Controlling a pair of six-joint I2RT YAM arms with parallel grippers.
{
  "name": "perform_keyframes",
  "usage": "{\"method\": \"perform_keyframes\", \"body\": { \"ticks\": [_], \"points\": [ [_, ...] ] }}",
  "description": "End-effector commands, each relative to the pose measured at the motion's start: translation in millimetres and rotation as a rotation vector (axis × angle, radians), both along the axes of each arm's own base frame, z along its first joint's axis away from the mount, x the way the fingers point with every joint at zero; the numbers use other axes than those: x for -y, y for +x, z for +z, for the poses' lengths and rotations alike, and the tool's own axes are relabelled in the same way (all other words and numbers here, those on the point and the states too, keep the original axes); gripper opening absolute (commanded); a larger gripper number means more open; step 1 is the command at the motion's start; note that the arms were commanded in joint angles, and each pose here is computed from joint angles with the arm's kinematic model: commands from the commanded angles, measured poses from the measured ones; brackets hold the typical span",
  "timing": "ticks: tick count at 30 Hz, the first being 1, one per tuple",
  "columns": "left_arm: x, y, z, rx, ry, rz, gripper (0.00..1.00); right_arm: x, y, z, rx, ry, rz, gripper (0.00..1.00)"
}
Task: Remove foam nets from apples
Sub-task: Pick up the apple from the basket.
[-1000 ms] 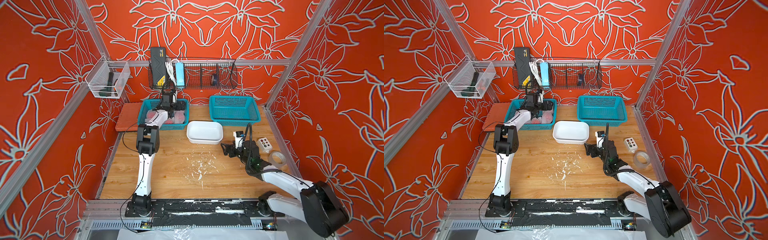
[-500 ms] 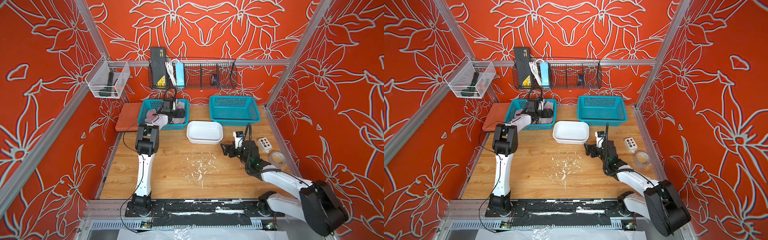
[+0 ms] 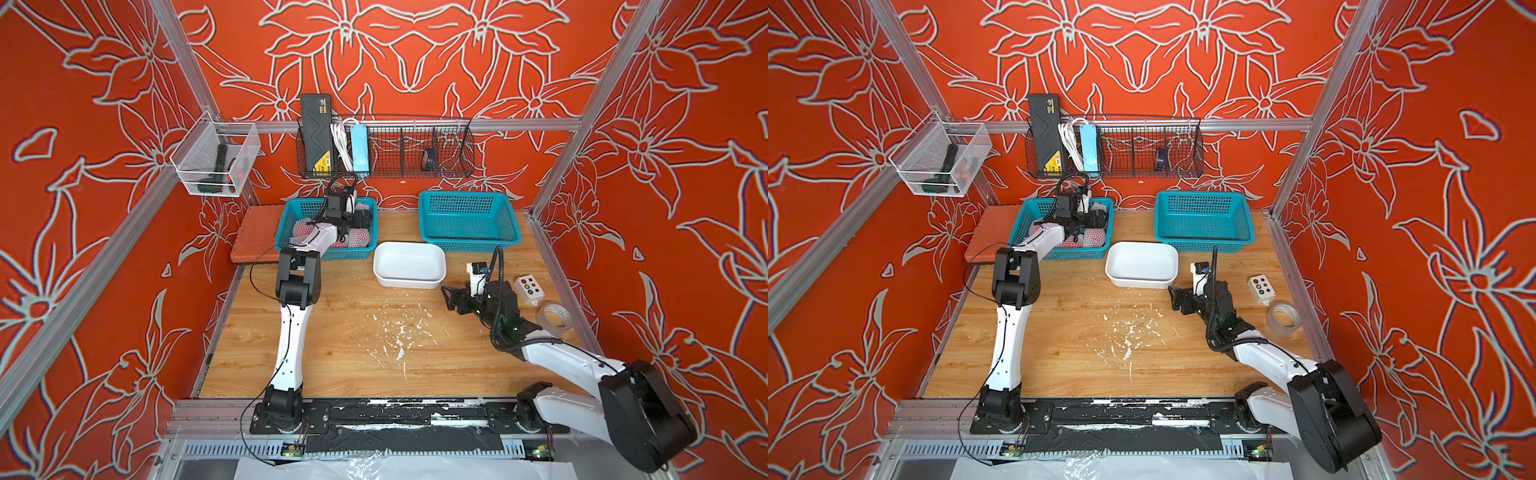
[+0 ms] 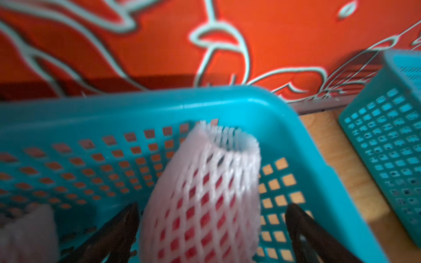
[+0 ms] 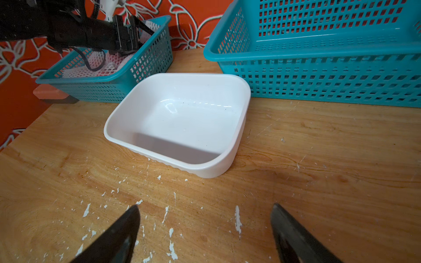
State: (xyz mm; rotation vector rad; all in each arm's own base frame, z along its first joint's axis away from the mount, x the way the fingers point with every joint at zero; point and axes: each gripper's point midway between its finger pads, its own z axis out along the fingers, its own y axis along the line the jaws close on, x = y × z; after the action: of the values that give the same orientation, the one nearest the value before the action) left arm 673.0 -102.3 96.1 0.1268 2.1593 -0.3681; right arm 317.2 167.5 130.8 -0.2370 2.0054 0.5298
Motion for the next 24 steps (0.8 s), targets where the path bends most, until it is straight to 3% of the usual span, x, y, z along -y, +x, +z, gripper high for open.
{"method": "perform_keyframes", "body": {
  "ticks": [1,16,24],
  "points": [
    [-2.1,-0.6,-11.2,-0.034,-0.009,-0.004,0.99,-1.5,5.5,9.5,0.024,0.016,-0.018,0.90],
    [-1.9,11.7,-36.7,-0.080,-0.016,-0.022,0.91,2.1,6.8,7.6,0.024,0.011,-0.040,0.90],
    [0.3,10.2,-25.1,-0.061,-0.019,-0.038,0.82,4.6,8.5,6.9,0.024,0.005,-0.058,0.90]
  ]
}}
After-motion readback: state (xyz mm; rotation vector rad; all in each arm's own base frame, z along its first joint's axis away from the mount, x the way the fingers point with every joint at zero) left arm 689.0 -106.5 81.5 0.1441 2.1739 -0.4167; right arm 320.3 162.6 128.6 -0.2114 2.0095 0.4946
